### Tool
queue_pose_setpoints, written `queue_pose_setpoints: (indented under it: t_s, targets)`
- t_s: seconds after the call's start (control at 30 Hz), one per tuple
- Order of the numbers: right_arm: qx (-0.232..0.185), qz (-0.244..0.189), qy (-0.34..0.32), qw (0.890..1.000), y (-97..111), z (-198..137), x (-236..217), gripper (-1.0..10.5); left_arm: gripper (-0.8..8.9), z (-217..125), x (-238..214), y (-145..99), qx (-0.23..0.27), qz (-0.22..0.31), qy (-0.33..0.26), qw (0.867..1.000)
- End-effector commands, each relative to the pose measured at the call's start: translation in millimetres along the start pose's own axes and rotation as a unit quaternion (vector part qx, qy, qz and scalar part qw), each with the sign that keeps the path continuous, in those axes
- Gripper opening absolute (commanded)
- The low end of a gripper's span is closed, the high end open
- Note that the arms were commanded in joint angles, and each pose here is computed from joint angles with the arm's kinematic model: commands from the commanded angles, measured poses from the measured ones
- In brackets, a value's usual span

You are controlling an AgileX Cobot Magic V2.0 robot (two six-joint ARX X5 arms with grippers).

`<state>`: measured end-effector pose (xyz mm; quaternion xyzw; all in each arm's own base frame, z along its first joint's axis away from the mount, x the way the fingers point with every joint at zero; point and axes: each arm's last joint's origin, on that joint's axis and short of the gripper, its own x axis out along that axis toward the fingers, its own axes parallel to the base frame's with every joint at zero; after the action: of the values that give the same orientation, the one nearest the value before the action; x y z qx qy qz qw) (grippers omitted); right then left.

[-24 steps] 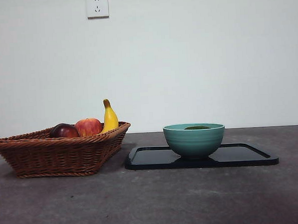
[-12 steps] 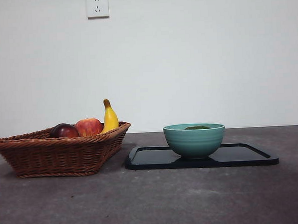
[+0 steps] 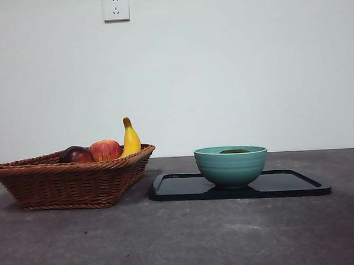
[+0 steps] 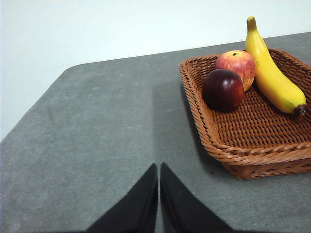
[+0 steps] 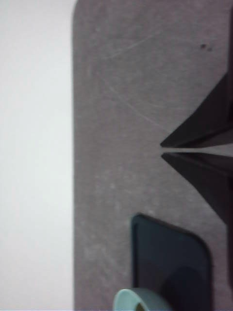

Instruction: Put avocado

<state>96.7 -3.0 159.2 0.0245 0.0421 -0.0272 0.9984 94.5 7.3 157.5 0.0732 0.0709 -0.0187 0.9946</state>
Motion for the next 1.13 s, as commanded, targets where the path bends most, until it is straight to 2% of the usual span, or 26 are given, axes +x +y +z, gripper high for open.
queue_pose_setpoints:
  t_s: [0.03,0.07,1.13]
  targets:
    - [0.006,-0.007,0.028,1.000,-0.8,-6.8,0.1,0.1,0.08,-7.5,1.9,-0.8,-0.005,-0.001,0.013,1.000]
    - [0.006,-0.009,0.044,0.999,-1.0,-9.9,-0.1,0.1,0.08,-7.5,1.9,-0.8,-0.005,-0.001,0.013,1.000]
    - [0.013,-0.004,0.030,0.999,-0.6,-7.0,0.0,0.1,0.08,-7.5,1.9,-0.8,-0.005,-0.001,0.013,1.000]
